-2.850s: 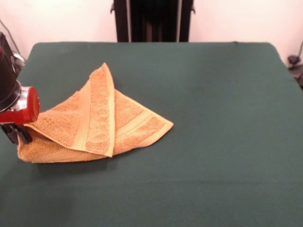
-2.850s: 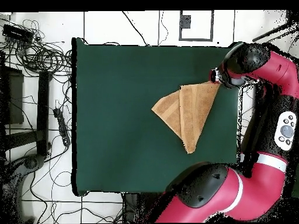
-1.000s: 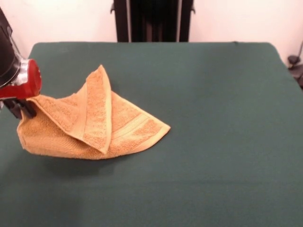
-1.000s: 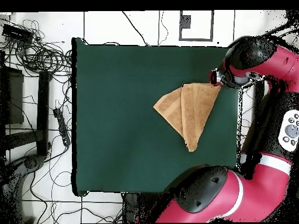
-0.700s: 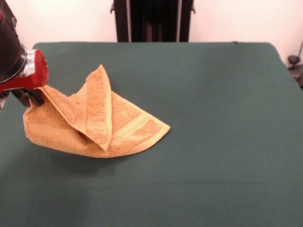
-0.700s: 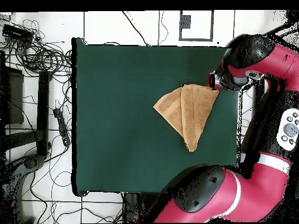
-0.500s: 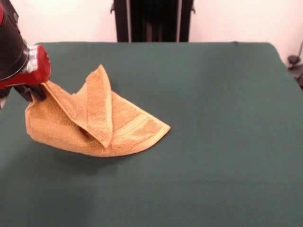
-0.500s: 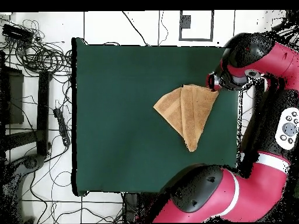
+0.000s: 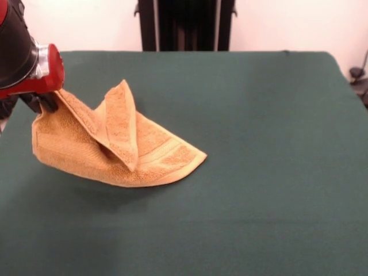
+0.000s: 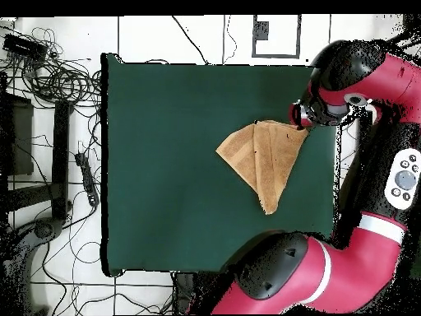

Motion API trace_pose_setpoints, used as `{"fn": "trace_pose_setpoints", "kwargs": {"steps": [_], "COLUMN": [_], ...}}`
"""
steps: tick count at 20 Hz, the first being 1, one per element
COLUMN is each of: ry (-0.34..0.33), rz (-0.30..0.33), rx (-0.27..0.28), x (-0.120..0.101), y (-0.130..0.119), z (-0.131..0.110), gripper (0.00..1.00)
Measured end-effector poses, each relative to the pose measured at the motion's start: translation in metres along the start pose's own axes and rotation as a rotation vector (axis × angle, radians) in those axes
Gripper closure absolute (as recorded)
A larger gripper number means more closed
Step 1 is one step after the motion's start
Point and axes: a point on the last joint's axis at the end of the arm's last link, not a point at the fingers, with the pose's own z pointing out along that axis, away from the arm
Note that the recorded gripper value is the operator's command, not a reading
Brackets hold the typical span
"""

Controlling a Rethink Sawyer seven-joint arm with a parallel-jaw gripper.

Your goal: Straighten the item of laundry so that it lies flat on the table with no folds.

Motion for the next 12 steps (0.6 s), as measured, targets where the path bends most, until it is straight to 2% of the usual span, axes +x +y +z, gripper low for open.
{"fn": "trace_pose_setpoints", "kwargs": {"steps": [4, 12], "ry": [0.032, 0.153], "rz": [0.012, 0.068], "rx": [0.004, 0.023], "x": [0.005, 0.025], "y": [0.000, 0.003], "z": [-0.010, -0.042], "gripper": [1.00, 1.00]}}
